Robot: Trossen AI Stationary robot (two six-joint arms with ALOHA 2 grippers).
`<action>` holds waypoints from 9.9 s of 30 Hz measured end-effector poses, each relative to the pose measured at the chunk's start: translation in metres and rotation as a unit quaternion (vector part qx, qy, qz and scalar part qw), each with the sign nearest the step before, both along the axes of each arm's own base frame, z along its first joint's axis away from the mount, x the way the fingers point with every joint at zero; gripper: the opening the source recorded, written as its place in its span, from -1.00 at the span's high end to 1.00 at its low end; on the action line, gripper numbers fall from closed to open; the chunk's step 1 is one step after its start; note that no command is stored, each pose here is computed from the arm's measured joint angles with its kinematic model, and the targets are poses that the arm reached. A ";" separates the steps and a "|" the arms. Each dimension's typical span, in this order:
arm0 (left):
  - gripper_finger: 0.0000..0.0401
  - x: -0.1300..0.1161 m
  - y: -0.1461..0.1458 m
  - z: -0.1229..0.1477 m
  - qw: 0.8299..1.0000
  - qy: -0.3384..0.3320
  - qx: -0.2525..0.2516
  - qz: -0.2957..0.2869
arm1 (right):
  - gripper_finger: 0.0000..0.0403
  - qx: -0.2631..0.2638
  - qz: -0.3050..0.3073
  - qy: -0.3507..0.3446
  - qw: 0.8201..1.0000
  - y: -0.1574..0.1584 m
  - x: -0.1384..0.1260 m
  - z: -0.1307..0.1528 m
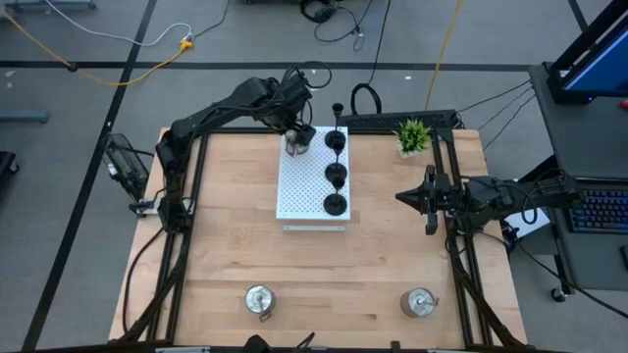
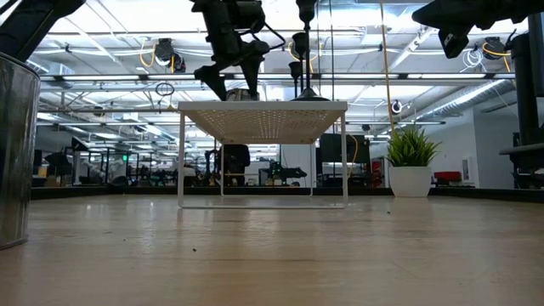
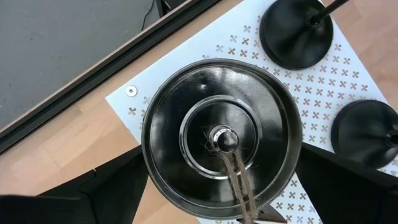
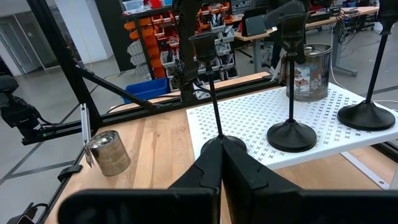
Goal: Pick & Place candle stick holders
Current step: Put the top silver scented candle on the shelf, then put the left silver scented candle on the shelf aligned with the other silver scented candle
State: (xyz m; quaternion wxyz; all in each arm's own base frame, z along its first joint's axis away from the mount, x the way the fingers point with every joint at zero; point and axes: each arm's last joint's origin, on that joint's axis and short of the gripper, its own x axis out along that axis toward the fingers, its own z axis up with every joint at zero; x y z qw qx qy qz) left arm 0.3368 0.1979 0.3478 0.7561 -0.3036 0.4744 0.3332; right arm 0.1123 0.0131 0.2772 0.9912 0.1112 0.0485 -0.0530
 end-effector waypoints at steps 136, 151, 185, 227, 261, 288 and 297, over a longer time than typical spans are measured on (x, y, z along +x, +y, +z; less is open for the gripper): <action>-0.99 -0.037 -0.404 -0.120 0.968 0.190 -0.166 0.007 | 1.00 -0.037 0.056 0.029 0.997 0.003 -0.001 -0.005; -0.99 -0.037 -0.402 -0.117 0.968 0.188 -0.168 -0.007 | 1.00 -0.037 0.056 0.029 0.997 0.003 -0.001 -0.005; -0.99 -0.041 -0.405 -0.144 0.968 0.181 -0.174 -0.001 | 1.00 -0.037 0.056 0.029 0.997 0.003 -0.001 -0.005; -0.82 -0.047 -0.405 -0.162 0.960 0.195 -0.200 0.017 | 1.00 -0.037 0.056 0.029 0.997 0.003 -0.001 -0.005; -0.78 -0.083 -0.316 -0.047 0.960 0.110 -0.257 -0.033 | 1.00 -0.036 0.055 0.023 0.998 0.003 0.000 -0.004; -0.78 -0.051 -0.139 0.050 0.996 -0.007 -0.054 -0.073 | 1.00 -0.023 0.050 0.017 0.998 0.003 0.000 -0.003; -0.78 -0.007 -0.099 0.032 0.990 0.080 -0.009 -0.115 | 1.00 -0.023 0.050 0.017 0.998 0.003 0.000 -0.003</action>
